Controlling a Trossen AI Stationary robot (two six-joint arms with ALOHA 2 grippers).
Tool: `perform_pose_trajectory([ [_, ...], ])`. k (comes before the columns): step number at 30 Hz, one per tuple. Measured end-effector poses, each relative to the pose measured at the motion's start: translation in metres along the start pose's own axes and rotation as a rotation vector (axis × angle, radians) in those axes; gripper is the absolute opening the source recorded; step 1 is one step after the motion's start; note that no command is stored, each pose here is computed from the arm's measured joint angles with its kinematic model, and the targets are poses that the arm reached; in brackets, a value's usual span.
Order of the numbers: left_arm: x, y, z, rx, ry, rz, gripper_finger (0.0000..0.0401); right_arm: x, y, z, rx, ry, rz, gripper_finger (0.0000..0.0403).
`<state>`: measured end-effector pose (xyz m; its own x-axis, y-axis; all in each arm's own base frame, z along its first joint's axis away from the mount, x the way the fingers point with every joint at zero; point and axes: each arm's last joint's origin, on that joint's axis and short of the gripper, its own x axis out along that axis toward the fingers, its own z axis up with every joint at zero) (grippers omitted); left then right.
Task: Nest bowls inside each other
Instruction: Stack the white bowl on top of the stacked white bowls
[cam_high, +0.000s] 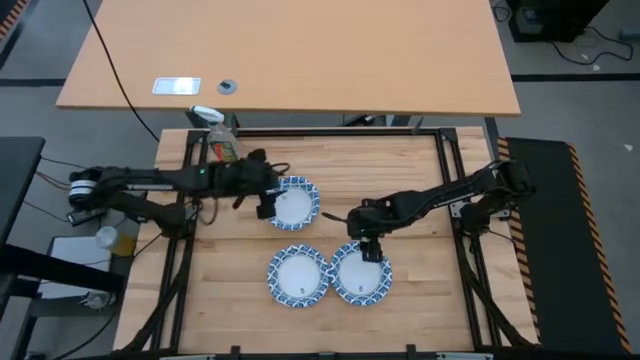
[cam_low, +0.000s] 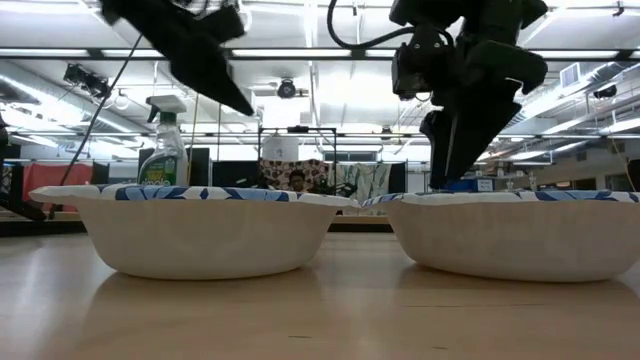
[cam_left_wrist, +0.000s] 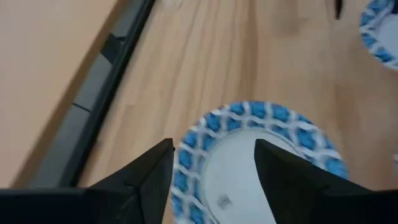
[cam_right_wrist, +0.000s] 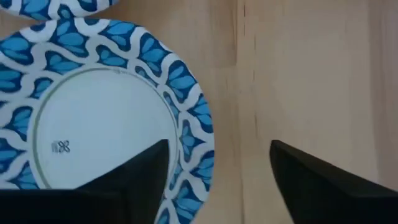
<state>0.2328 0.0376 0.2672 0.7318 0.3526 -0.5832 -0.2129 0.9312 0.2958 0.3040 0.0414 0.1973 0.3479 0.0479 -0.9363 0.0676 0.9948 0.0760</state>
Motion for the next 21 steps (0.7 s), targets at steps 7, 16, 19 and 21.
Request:
perform_pose_trajectory([
  [7, -0.035, -0.024, -0.014, -0.148, -0.075, -0.097, 0.0208, 0.033, 0.002, -0.002, 0.017, 0.096, 0.003, 0.0337],
  [16, -0.049, -0.06, -0.034, -0.124, -0.072, -0.096, 0.0205, 0.047, 0.007, -0.009, 0.037, 0.174, -0.03, 0.0245],
  [19, -0.052, -0.064, -0.037, -0.115, -0.062, -0.079, 0.0205, 0.044, 0.01, -0.01, 0.016, 0.164, -0.035, 0.0196],
  [21, -0.054, -0.066, -0.039, -0.116, -0.05, -0.079, 0.0205, 0.042, 0.009, -0.01, 0.017, 0.165, -0.036, 0.0166],
])
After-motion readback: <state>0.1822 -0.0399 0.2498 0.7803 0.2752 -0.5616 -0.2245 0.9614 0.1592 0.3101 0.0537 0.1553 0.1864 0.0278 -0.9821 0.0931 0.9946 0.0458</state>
